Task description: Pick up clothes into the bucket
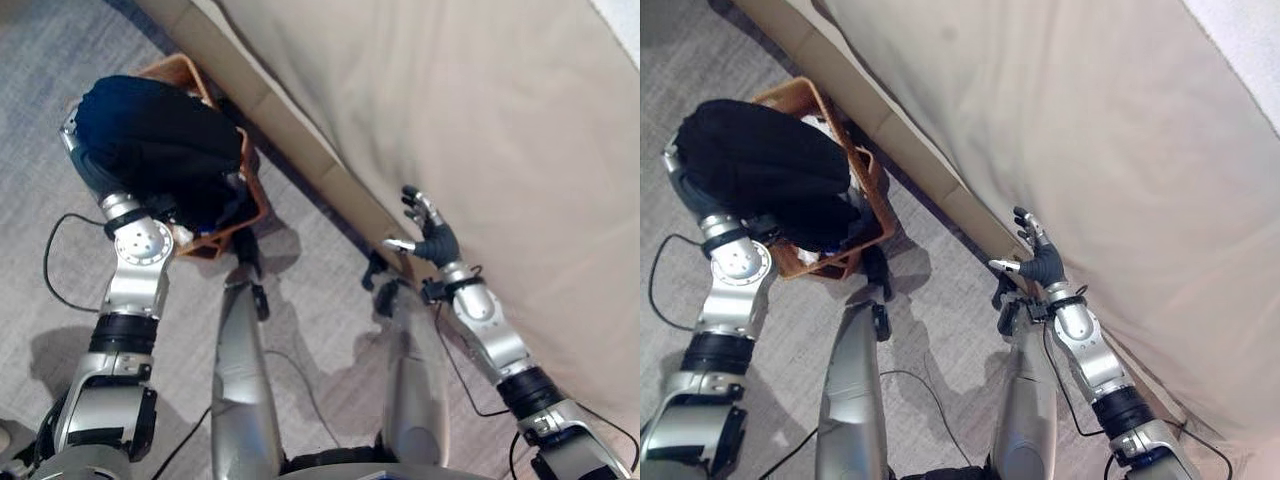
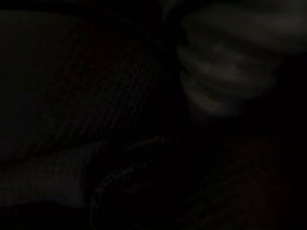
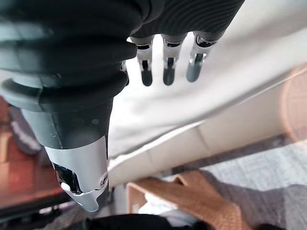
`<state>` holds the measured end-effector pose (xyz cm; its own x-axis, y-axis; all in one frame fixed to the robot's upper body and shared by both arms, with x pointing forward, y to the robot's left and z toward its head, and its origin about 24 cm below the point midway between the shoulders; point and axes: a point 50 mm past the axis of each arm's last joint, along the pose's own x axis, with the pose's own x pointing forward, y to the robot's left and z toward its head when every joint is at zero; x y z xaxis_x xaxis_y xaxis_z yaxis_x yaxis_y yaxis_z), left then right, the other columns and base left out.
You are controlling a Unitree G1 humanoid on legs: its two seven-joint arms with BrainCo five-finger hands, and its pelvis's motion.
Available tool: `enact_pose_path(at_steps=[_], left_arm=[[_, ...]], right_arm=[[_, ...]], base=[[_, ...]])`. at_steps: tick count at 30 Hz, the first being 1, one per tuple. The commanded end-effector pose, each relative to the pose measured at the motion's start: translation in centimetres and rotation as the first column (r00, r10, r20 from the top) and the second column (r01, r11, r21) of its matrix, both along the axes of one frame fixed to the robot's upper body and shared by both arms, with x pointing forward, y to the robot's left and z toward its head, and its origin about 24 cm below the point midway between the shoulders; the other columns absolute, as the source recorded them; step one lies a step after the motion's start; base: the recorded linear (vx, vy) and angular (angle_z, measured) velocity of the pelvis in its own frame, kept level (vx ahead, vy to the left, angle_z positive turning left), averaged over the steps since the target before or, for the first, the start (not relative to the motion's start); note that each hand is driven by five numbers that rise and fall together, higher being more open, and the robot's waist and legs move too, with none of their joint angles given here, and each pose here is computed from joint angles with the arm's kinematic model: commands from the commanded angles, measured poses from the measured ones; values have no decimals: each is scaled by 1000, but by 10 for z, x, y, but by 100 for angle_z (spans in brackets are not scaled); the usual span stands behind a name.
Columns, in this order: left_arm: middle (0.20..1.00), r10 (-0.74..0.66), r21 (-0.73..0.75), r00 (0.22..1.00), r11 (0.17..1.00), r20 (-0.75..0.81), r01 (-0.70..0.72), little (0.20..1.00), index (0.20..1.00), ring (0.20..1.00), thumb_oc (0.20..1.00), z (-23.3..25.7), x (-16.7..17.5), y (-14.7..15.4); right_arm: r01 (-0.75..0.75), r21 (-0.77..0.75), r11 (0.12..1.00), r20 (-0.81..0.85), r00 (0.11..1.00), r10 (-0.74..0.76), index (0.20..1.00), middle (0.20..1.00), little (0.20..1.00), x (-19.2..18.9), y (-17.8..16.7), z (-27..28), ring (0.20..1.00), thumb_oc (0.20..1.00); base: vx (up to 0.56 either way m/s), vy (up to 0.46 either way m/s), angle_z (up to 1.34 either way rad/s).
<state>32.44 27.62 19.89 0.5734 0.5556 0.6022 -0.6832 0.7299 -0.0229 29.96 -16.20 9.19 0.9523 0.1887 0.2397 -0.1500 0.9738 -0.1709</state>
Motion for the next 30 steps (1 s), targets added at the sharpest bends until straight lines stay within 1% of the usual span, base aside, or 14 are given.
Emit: enact_pose_path(at_steps=[1,3,7,11,14,15,17,18,19,20,22,26,28,30], left_arm=[[200,60,52,992,996,110,-66,200,200,200,200,34,-1,10],[200,67,40,995,997,73,-70,200,200,200,200,32,5,11],[200,122,28,991,992,-51,-121,200,200,200,200,22,17,25],[200,184,-5,974,982,-133,-186,200,200,200,200,10,19,43],[200,195,-40,970,978,-142,-203,200,200,200,200,7,18,47],[200,220,-97,963,967,-153,-236,200,200,200,200,3,17,55],[200,230,-120,959,961,-163,-251,200,200,200,200,0,16,57],[200,272,-246,948,920,-165,-307,200,200,200,200,-7,12,67],[200,272,-247,948,919,-166,-307,200,200,200,200,-7,12,67],[200,285,-292,942,899,-179,-328,200,200,200,200,-12,10,72],[200,287,-328,943,886,-166,-327,200,200,200,200,-16,8,68],[200,314,-402,938,847,-148,-348,200,200,200,200,-22,1,75],[200,360,-422,924,824,-128,-379,200,200,200,200,-20,-5,81],[200,369,-422,919,817,-141,-392,200,200,200,200,-23,-7,82]], right_arm=[[-13,73,997,125,992,4,1000,1000,1000,-9,-1,20,1000,1000],[-12,72,997,119,993,3,1000,1000,1000,-9,-1,19,1000,1000],[-34,57,998,128,991,27,1000,1000,1000,-9,2,21,1000,1000],[-39,55,998,135,990,31,1000,1000,1000,-10,1,23,1000,1000],[-36,58,998,136,990,28,1000,1000,1000,-10,-1,23,1000,1000],[-31,52,998,134,991,24,1000,1000,1000,-10,-2,22,1000,1000],[-31,52,998,131,991,24,1000,1000,1000,-11,-2,22,1000,1000],[-37,52,998,121,992,31,1000,1000,1000,-12,-1,20,1000,1000],[-38,51,998,120,992,32,1000,1000,1000,-12,-1,20,1000,1000],[-37,40,998,116,993,32,1000,1000,1000,-12,-3,19,1000,1000],[-35,38,999,112,993,31,1000,1000,1000,-13,-4,19,1000,1000],[-35,42,999,102,994,30,1000,1000,1000,-13,-6,18,1000,1000],[-41,37,998,103,994,37,1000,1000,1000,-13,-5,19,1000,1000],[-43,38,998,104,994,39,1000,1000,1000,-13,-5,19,1000,1000]], base=[[0,0,0],[-1,10,-2],[1,8,0],[12,20,-4],[3,7,-2],[8,7,-4],[0,0,0],[0,0,0],[15,-14,-6],[7,-17,-8],[3,-7,-4],[0,0,0],[0,0,0],[0,0,0]])
